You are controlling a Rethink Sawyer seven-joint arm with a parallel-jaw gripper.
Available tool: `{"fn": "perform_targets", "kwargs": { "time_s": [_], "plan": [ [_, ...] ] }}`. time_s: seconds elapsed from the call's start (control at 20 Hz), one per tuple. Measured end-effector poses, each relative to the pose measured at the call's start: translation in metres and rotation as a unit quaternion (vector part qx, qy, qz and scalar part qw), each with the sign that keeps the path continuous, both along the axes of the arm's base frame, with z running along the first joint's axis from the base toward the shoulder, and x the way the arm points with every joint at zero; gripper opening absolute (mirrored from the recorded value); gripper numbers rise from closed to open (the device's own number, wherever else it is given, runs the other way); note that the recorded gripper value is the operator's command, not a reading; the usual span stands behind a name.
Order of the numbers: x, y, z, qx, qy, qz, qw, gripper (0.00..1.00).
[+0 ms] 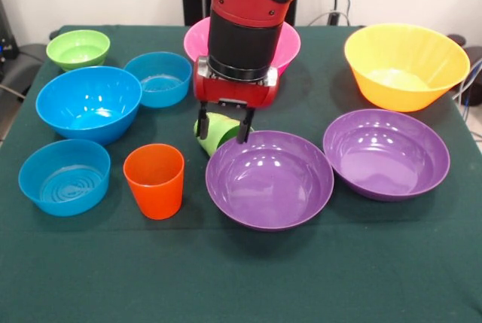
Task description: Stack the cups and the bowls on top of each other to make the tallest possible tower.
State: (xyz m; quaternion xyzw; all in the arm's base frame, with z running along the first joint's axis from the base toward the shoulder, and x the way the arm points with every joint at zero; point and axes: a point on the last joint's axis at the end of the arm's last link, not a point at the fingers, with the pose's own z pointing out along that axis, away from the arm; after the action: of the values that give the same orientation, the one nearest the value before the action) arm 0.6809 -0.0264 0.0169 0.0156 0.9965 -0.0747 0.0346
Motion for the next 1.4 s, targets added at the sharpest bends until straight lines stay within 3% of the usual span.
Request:
{"fn": "perform_targets", "kwargs": {
  "time_s": [0.2,0.4,0.6,0.95,1.4],
  "plan": [
    [0.0,-0.003,-0.005,-0.006,-0.008,0.001,0.9999,1.0],
    [-0.012,-0.006,-0.021,-0.016,0.006,0.003,0.9998,1.0],
    [-0.033,-0.007,-0.049,-0.03,0.036,0.01,0.9989,1.0],
    [-0.05,-0.006,-0.069,-0.038,0.058,0.014,0.9975,1.0],
    [-0.054,-0.018,-0.071,-0.033,0.061,0.002,0.9976,1.0]
  ]
}}
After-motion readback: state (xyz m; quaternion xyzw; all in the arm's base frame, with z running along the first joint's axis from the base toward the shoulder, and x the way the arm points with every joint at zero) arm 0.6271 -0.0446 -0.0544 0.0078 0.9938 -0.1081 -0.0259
